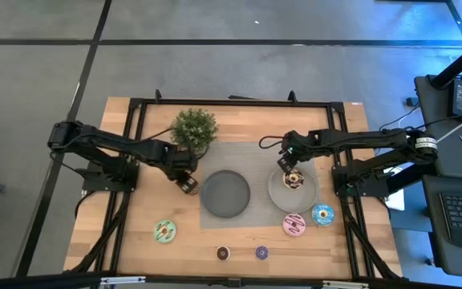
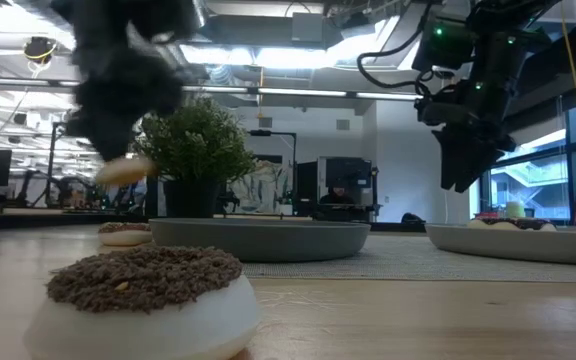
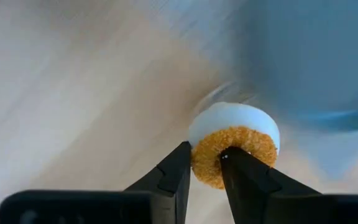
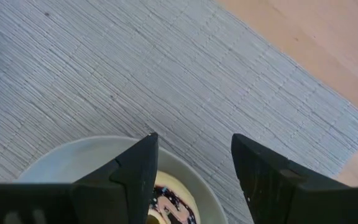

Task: Pick & Place donuts
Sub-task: Put the small yellow donut on the dark gray plate

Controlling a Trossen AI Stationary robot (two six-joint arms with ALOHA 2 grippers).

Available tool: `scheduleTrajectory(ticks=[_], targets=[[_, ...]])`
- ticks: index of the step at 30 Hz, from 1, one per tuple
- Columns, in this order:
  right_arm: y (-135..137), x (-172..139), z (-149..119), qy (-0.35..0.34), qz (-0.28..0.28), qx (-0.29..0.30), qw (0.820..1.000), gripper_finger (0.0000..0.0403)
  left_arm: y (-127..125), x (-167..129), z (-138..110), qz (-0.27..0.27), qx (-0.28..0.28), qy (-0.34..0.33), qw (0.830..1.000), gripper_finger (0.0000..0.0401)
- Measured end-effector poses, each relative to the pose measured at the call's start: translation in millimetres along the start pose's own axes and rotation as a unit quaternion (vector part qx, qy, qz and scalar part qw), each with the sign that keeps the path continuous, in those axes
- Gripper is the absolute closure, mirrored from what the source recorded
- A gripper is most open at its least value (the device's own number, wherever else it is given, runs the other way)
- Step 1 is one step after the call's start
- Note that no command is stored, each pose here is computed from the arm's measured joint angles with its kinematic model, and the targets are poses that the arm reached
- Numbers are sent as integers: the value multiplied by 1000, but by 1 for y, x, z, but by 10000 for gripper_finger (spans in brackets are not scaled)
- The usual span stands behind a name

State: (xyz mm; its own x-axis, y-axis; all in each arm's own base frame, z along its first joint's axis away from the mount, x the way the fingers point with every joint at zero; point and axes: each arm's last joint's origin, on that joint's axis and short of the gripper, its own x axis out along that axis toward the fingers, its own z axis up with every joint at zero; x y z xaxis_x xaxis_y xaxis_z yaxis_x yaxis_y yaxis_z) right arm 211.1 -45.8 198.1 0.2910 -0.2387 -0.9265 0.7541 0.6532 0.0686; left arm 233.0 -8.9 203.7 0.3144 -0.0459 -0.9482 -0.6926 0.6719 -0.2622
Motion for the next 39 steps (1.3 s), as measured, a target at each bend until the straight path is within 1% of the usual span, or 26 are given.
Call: scheduleTrajectory(ticks=[3, 5, 7, 10, 15, 17, 20, 24, 27, 30, 35, 37, 39], targets=[[1, 0, 1, -5, 7, 2, 1000, 196, -19, -2, 15, -56, 59, -60, 995, 322], [2, 0, 2, -7, 13, 2, 1000, 196, -26, 1, 21, -68, 90, -77, 991, 324], [2, 0, 2, -7, 15, -2, 1000, 196, -32, 8, 27, -69, 116, -82, 987, 326], [2, 0, 2, -10, 17, -24, 1000, 196, -40, 22, 34, -55, 145, -72, 985, 326], [3, 0, 2, -5, 23, -51, 998, 196, -62, 43, 46, -41, 170, -56, 983, 327], [3, 0, 2, -6, 24, -58, 998, 196, -70, 51, 51, -37, 174, -48, 983, 327], [3, 0, 3, -8, 25, -75, 997, 196, -78, 63, 58, -33, 157, -38, 986, 326], [3, 0, 2, -5, 30, -73, 997, 196, -84, 73, 64, -30, 155, -37, 987, 327], [4, 0, 1, 10, 51, -73, 996, 196, -82, 74, 67, -28, 151, -36, 988, 325], [5, 0, 1, 14, 55, -57, 997, 196, -77, 74, 73, -24, 140, -39, 989, 322], [6, 0, 0, 17, 59, -41, 997, 196, -69, 70, 83, -24, 102, -45, 993, 324], [6, 0, 0, 21, 64, -39, 997, 196, -69, 70, 84, -31, 107, -42, 993, 324], [7, -1, 0, 22, 66, -39, 997, 196, -70, 70, 84, -35, 132, -43, 990, 322]])
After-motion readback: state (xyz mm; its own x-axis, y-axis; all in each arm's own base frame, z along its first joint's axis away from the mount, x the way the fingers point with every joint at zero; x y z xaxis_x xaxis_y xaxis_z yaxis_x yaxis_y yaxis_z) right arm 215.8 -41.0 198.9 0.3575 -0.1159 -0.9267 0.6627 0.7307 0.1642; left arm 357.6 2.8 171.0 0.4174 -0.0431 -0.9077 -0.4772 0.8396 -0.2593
